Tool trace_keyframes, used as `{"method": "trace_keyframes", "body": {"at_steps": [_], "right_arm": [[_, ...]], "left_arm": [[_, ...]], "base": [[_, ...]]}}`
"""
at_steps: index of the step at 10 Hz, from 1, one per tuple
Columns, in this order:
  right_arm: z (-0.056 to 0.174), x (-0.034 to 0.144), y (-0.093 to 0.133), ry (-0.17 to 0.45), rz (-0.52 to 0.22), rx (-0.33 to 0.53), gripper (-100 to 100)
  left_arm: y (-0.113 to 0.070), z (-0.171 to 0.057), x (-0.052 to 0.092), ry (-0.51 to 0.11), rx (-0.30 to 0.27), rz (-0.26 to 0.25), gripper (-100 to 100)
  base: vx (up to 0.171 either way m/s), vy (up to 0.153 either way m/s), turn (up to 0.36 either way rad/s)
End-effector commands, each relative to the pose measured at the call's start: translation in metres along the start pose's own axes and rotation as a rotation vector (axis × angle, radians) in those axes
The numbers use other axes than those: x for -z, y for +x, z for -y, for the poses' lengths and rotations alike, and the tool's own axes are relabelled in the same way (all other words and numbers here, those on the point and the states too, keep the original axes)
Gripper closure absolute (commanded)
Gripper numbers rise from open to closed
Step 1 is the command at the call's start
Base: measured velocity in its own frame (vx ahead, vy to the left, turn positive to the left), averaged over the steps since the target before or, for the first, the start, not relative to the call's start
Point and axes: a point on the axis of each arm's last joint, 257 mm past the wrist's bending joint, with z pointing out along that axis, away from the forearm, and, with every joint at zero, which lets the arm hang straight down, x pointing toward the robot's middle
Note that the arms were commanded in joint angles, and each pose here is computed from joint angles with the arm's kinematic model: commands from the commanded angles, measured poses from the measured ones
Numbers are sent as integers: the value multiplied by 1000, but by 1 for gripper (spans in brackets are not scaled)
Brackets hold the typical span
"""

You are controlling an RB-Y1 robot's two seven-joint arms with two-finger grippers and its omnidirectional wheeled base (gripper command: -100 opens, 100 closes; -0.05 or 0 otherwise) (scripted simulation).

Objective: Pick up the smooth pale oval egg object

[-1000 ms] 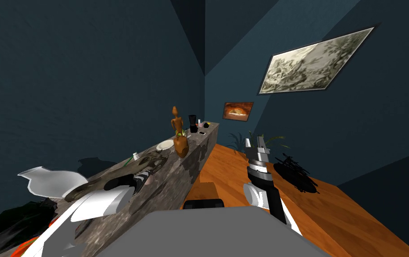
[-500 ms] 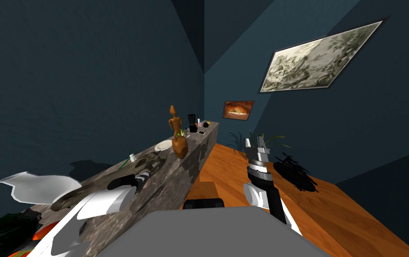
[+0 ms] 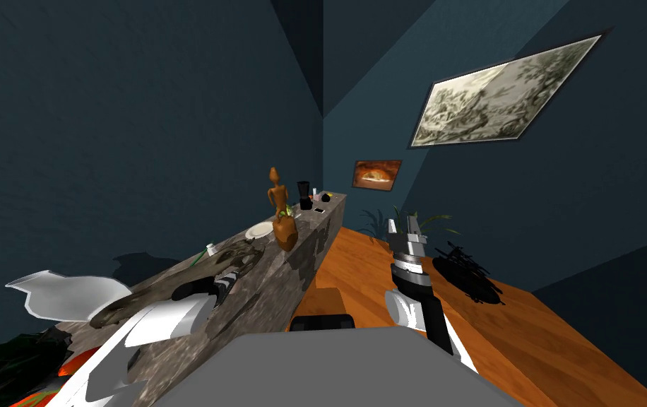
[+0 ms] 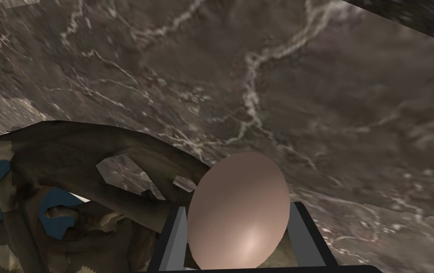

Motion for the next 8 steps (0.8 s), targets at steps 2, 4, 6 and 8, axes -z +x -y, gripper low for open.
{"method": "trace_keyframes", "body": {"at_steps": [2,4,6,8], "right_arm": [[0,0,0,0,0,0,0],[0,0,0,0,0,0,0],[0,0,0,0,0,0,0],[0,0,0,0,0,0,0]], "left_arm": [[0,0,0,0,0,0,100],[-1,4,8,4,-4,-1,100],[-1,5,16,5,-8,-3,100],[0,5,13,5,-6,-2,0]], "base": [[0,0,0],[0,-3,10],[1,-13,26],[0,-3,3]]}}
